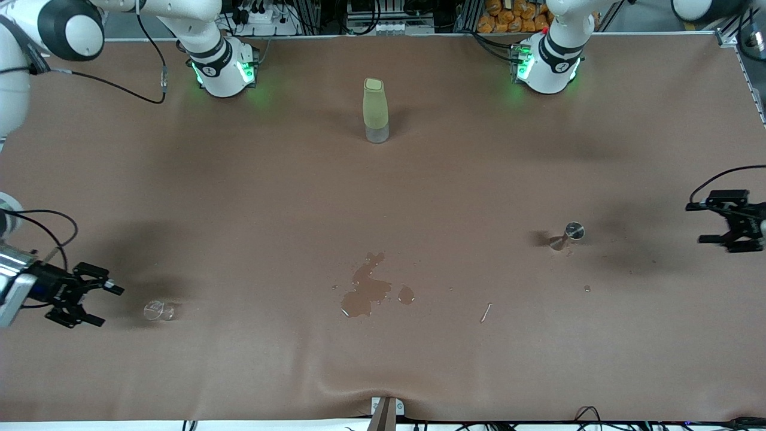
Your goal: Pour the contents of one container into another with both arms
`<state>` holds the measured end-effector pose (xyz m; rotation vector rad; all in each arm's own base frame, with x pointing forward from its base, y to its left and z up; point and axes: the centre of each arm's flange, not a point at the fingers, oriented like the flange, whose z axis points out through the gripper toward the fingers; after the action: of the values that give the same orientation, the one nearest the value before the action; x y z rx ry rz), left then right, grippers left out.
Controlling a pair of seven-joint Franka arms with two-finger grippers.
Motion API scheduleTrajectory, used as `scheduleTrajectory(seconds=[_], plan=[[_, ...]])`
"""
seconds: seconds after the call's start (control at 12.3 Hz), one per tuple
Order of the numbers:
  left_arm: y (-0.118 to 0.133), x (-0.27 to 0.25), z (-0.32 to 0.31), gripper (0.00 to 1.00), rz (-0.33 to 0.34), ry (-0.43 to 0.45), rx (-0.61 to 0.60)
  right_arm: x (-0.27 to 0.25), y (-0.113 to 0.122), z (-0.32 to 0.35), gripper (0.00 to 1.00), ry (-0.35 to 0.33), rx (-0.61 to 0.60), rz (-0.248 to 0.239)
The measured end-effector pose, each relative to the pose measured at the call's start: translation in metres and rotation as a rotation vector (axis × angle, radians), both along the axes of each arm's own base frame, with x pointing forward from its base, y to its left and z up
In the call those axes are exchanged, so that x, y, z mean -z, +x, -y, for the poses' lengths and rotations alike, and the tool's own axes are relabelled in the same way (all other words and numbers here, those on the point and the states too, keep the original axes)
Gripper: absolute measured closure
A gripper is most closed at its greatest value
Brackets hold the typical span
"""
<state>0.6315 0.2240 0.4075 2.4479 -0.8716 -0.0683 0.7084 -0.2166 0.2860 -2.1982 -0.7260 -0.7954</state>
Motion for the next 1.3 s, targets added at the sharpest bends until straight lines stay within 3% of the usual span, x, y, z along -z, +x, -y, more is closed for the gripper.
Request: scheduleTrajectory(seconds=[0.16,0.57,0.73,0.97,1.14,1.3], plan=[[0.002,-0.069,0.058,0.00,-0.038,0.198,-0.087,-0.045,0.006,-0.023,0.00,-0.057,-0.004,-0.052],[-0.013,-0.175,0.209,0.00,-0.035,0.536,-0.402,-0.145,-0.003,-0.078,0.00,-0.193,-0.008,-0.217],[-0.022,-0.192,0.245,0.00,-0.031,0.564,-0.493,-0.172,-0.014,-0.087,0.00,-0.240,-0.011,-0.268],[-0.033,-0.210,0.236,0.00,-0.019,0.550,-0.532,-0.208,-0.030,-0.099,0.00,-0.336,0.005,-0.326],[-0.042,-0.224,0.228,0.00,-0.005,0.545,-0.562,-0.233,-0.051,-0.106,0.00,-0.448,0.028,-0.355],[-0.053,-0.235,0.234,0.00,-0.012,0.546,-0.627,-0.268,-0.087,-0.109,0.00,-0.571,0.077,-0.377]])
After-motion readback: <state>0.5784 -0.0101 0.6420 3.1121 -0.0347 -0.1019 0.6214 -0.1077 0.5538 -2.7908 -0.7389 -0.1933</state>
